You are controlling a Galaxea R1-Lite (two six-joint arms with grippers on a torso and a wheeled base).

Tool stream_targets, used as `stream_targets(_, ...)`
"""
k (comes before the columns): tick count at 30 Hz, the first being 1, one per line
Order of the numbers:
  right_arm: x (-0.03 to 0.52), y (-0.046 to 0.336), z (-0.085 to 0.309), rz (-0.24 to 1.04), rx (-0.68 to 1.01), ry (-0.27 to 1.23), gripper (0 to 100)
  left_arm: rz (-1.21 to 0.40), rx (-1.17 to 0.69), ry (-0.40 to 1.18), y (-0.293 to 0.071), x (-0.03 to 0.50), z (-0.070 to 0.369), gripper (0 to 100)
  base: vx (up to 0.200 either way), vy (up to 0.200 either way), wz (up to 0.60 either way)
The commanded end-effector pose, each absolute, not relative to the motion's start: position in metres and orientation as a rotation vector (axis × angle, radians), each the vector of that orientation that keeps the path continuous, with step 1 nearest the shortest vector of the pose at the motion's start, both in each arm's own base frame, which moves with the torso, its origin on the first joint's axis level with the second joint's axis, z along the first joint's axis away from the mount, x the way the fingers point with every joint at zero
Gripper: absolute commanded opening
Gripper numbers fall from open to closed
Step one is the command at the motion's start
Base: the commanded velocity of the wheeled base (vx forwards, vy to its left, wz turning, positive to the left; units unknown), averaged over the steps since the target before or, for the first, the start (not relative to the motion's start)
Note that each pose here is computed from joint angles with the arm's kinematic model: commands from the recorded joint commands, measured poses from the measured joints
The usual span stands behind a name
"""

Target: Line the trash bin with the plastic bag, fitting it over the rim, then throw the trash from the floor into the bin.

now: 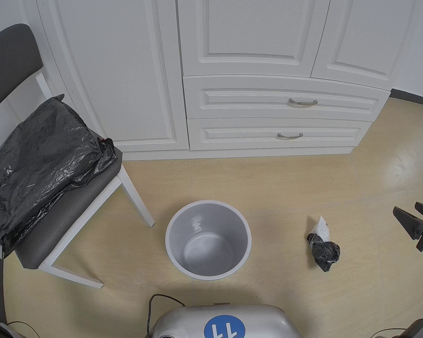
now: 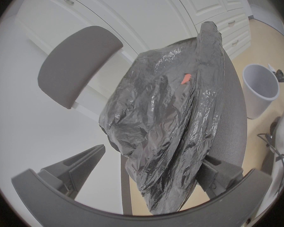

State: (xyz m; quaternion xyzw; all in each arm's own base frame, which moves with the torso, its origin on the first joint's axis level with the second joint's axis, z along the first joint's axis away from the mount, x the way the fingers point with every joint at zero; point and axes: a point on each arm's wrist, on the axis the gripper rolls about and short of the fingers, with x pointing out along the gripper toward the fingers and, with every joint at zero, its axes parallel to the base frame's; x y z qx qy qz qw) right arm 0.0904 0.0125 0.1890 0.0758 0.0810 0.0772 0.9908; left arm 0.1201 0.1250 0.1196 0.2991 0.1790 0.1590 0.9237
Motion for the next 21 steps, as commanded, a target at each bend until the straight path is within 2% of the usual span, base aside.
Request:
stream_targets(1,0.09,0.013,0.189,0.156,0.152,0.162,100,0.362,0.615,0.307,0.117,0.112,0.129,100,0.0,0.0,0.0)
stream_targets(10,0.09,0.012,0.19,0.155,0.153,0.159,100,0.368,0.595,0.277,0.116,0.111,0.135,100,0.0,0.0,0.0)
stream_targets(16,0.09,0.012,0.19,0.155,0.152,0.16,100,0.234,0.417,0.309,0.117,0.136,0.117,100,0.0,0.0,0.0)
stream_targets(21,0.09,0.012,0.19,0.155,0.154,0.159,100,0.233,0.366,0.335,0.129,0.15,0.111,100,0.0,0.0,0.0)
